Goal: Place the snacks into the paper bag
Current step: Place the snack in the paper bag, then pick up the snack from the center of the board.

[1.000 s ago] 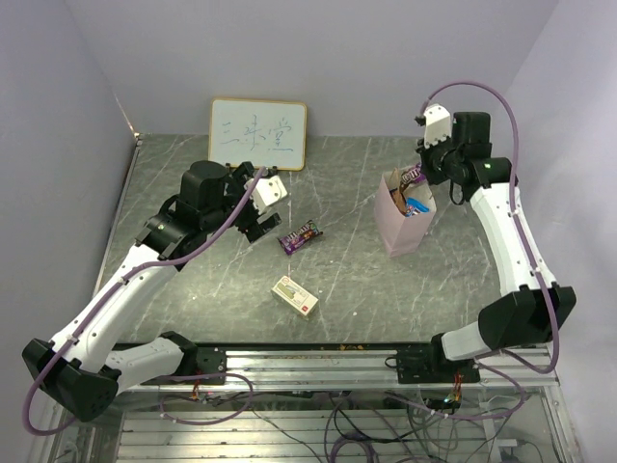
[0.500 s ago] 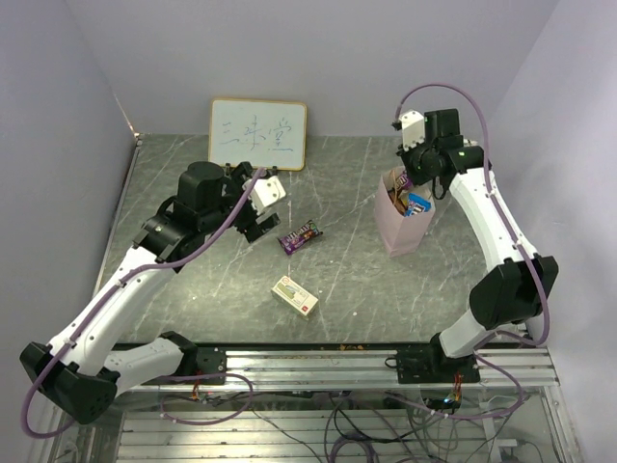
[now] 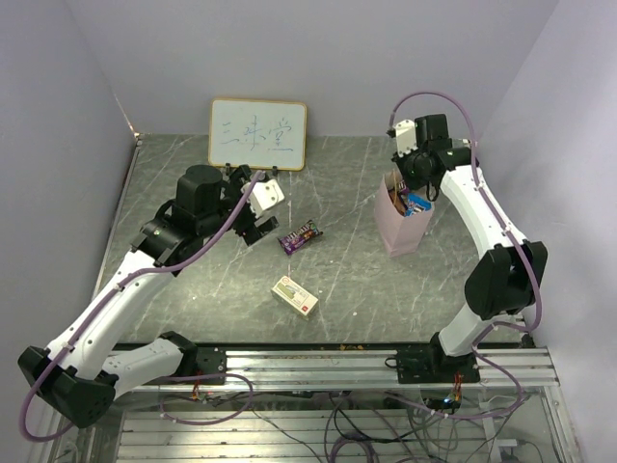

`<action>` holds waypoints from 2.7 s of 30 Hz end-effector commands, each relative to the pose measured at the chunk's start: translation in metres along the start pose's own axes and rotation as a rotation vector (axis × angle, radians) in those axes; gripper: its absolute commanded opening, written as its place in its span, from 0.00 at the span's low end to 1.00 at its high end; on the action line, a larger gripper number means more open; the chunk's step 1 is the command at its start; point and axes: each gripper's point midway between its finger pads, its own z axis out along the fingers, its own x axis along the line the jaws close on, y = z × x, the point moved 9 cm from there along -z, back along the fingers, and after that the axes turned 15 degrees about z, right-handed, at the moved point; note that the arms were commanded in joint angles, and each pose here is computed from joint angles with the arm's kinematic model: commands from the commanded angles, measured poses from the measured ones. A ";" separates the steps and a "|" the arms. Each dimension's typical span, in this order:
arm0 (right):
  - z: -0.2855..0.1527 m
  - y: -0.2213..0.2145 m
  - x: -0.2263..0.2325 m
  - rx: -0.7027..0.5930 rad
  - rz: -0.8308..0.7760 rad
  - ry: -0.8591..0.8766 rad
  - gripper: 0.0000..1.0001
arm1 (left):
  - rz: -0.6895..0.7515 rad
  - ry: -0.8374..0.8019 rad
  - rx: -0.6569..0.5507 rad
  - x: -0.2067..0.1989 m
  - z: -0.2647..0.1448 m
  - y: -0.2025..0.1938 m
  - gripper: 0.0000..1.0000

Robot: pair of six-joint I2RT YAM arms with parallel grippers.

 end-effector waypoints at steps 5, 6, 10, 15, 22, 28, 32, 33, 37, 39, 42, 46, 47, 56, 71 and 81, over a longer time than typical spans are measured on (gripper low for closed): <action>0.022 -0.013 0.003 0.042 0.000 -0.002 0.13 | 0.008 -0.006 -0.013 -0.003 0.004 -0.005 0.93; 0.023 -0.015 0.003 0.046 0.000 -0.001 0.15 | 0.007 -0.008 -0.011 -0.003 0.005 -0.005 0.93; 0.025 -0.016 0.003 0.026 -0.008 0.006 0.24 | 0.006 -0.013 0.003 -0.005 0.009 -0.010 0.93; 0.009 -0.008 0.003 -0.048 -0.011 0.008 0.30 | 0.008 -0.027 0.064 -0.007 0.022 -0.022 0.94; -0.038 0.010 0.001 -0.193 -0.004 0.001 0.46 | 0.000 -0.070 0.187 -0.007 0.054 -0.043 0.96; -0.071 0.010 0.001 -0.266 0.013 0.001 0.64 | -0.019 -0.100 0.283 -0.010 0.087 -0.064 0.99; -0.086 0.000 0.004 -0.291 0.025 0.016 0.69 | -0.047 -0.135 0.327 -0.013 0.109 -0.075 0.99; -0.089 -0.003 0.005 -0.292 0.029 0.022 0.70 | -0.058 -0.148 0.340 -0.015 0.115 -0.078 0.99; -0.098 -0.019 0.009 -0.297 0.031 0.052 0.73 | -0.120 -0.208 0.392 -0.024 0.142 -0.094 0.99; -0.102 -0.027 0.011 -0.310 0.026 0.074 0.74 | -0.148 -0.240 0.412 -0.030 0.155 -0.101 0.98; -0.108 -0.036 0.013 -0.331 0.021 0.091 0.74 | -0.181 -0.277 0.443 -0.038 0.173 -0.112 0.96; -0.116 -0.043 0.013 -0.347 0.022 0.101 0.74 | -0.211 -0.337 0.463 -0.049 0.192 -0.122 0.96; -0.117 -0.043 0.014 -0.353 0.022 0.106 0.74 | -0.218 -0.351 0.462 -0.051 0.196 -0.124 0.96; -0.114 -0.051 0.014 -0.352 0.028 0.126 0.74 | -0.252 -0.442 0.467 -0.074 0.214 -0.128 0.95; -0.113 -0.055 0.014 -0.353 0.032 0.148 0.74 | -0.296 -0.527 0.447 -0.100 0.210 -0.122 0.90; -0.111 -0.055 0.016 -0.345 0.032 0.186 0.73 | -0.246 -0.445 0.536 -0.115 0.210 -0.128 0.85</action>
